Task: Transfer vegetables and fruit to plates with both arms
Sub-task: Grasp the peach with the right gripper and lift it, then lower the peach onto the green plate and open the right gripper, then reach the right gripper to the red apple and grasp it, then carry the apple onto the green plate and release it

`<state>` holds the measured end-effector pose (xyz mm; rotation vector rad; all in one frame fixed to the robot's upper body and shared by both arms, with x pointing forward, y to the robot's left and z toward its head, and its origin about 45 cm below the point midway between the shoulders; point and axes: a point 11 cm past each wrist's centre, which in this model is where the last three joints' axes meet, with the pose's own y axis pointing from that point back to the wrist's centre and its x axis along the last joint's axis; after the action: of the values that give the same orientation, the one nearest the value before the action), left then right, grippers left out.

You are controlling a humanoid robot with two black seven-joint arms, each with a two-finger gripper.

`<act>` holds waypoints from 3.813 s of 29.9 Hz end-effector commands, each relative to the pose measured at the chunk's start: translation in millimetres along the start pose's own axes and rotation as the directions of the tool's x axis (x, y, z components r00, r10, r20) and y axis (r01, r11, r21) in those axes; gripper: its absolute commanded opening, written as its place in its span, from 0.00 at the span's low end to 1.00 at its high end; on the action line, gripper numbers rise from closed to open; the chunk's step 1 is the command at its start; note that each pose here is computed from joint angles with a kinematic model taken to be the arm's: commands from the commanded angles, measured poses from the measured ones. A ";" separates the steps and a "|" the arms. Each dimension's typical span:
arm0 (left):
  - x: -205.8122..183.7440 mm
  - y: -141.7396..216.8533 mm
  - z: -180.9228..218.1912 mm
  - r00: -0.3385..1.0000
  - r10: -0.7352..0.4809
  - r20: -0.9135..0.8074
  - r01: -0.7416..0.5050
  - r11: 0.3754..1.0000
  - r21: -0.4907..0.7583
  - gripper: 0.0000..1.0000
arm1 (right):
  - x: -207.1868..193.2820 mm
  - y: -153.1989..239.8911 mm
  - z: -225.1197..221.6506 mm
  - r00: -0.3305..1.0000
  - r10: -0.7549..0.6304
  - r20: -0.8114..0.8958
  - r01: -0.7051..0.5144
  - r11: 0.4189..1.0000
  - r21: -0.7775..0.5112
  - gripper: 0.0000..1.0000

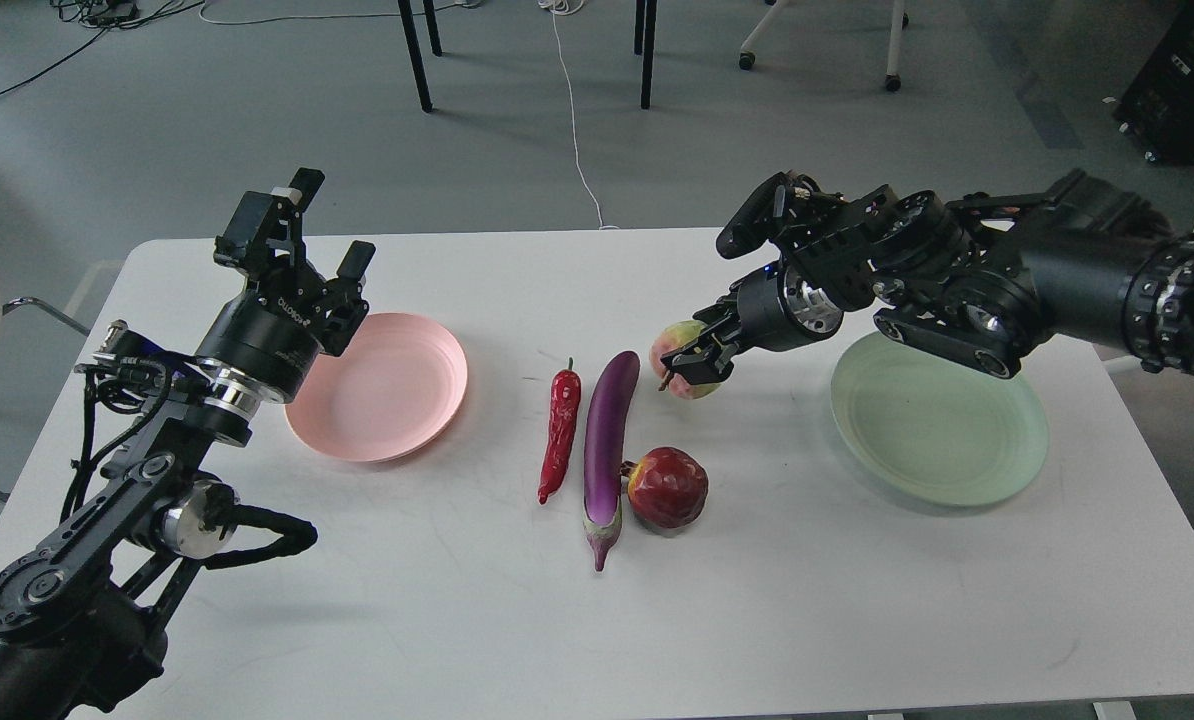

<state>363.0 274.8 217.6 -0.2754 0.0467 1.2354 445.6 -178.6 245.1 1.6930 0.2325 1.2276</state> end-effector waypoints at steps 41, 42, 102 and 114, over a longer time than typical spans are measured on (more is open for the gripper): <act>-14.1 -4.2 -5.3 0.999 -0.025 -0.022 0.025 1.000 0.000 0.98 | -164.2 93.7 106.0 0.996 -0.089 0.011 0.089 0.955 -0.284 0.96; -14.3 -4.7 -4.8 0.999 -0.026 -0.021 0.026 1.000 -0.001 0.98 | -157.4 97.4 104.9 0.997 -0.074 0.007 0.073 0.957 -0.281 0.96; -12.6 -4.7 -1.0 1.000 -0.027 -0.016 0.027 1.000 -0.008 0.98 | -47.8 -57.2 -107.2 0.977 -0.137 -0.166 0.177 0.950 0.259 0.89; -12.3 -6.5 1.3 1.000 -0.029 -0.013 0.029 1.000 -0.012 0.98 | -50.8 -50.6 -96.5 0.970 -0.162 -0.182 0.201 0.953 0.227 0.44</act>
<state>364.2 261.9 221.3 -0.2933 0.0480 1.2064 360.6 -128.0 168.3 1.7406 0.6548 1.2293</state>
